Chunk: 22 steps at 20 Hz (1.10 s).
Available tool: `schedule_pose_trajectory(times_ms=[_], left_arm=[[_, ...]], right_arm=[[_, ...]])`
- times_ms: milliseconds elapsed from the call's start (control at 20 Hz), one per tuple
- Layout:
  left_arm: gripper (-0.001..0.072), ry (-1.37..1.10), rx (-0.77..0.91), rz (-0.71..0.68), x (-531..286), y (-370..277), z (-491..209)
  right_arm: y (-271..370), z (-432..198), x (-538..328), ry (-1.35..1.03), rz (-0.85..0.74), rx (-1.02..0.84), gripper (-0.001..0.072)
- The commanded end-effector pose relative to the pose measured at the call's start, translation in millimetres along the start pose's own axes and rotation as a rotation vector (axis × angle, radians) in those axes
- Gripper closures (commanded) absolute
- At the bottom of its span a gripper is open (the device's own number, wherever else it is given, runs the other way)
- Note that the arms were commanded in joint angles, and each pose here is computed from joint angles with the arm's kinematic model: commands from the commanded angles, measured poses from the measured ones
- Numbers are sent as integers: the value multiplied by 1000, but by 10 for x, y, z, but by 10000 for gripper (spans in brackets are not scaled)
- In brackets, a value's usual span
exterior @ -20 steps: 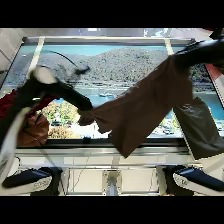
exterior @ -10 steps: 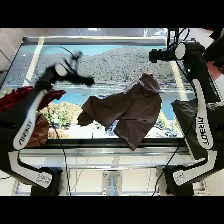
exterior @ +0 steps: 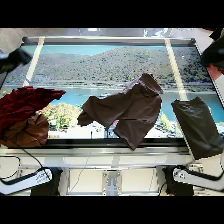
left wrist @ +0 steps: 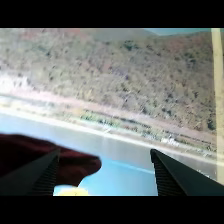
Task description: Fold the shirts.
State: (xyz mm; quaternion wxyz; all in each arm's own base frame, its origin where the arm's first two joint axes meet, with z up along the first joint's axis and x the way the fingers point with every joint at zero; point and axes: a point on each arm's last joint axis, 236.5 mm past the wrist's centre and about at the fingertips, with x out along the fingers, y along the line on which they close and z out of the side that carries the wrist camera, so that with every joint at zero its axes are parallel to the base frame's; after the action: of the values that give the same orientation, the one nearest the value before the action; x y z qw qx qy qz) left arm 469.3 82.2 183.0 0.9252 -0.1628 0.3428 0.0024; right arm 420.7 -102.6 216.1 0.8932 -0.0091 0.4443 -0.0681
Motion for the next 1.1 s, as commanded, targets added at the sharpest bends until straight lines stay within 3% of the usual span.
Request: schedule_pose_trajectory(times_ms=[0, 150, 250, 350, 450, 600, 750, 900, 1050], left_arm=[[75, 142, -193, 58, -154, 472, -937], [75, 199, -443, -60, 47, 218, -1881], [75, 218, -700, -180, 150, -47, -2332], [75, 243, -912, -283, 219, -270, -2606], [76, 264, -865, -364, 249, -508, -2789], [76, 322, -620, -495, 207, -1119, -2979], [77, 410, -446, -489, 266, -1594, -3436], [78, 499, -502, -417, 357, -1844, -3848], [116, 607, -692, -387, 392, -2063, -4142]], right_arm=[[-1, -946, -132, 97, 105, 106, 237], [316, -1808, 354, 35, 214, 444, 234], [676, -2248, 619, 80, 355, 684, 235], [1014, -2630, 750, 219, 472, 719, 234], [1076, -2747, 833, 279, 498, 713, 233], [1070, -2802, 932, 314, 496, 734, 233], [1074, -2818, 950, 321, 500, 728, 233], [1100, -2743, 942, 292, 525, 723, 233], [1061, -2683, 972, 257, 517, 718, 233]])
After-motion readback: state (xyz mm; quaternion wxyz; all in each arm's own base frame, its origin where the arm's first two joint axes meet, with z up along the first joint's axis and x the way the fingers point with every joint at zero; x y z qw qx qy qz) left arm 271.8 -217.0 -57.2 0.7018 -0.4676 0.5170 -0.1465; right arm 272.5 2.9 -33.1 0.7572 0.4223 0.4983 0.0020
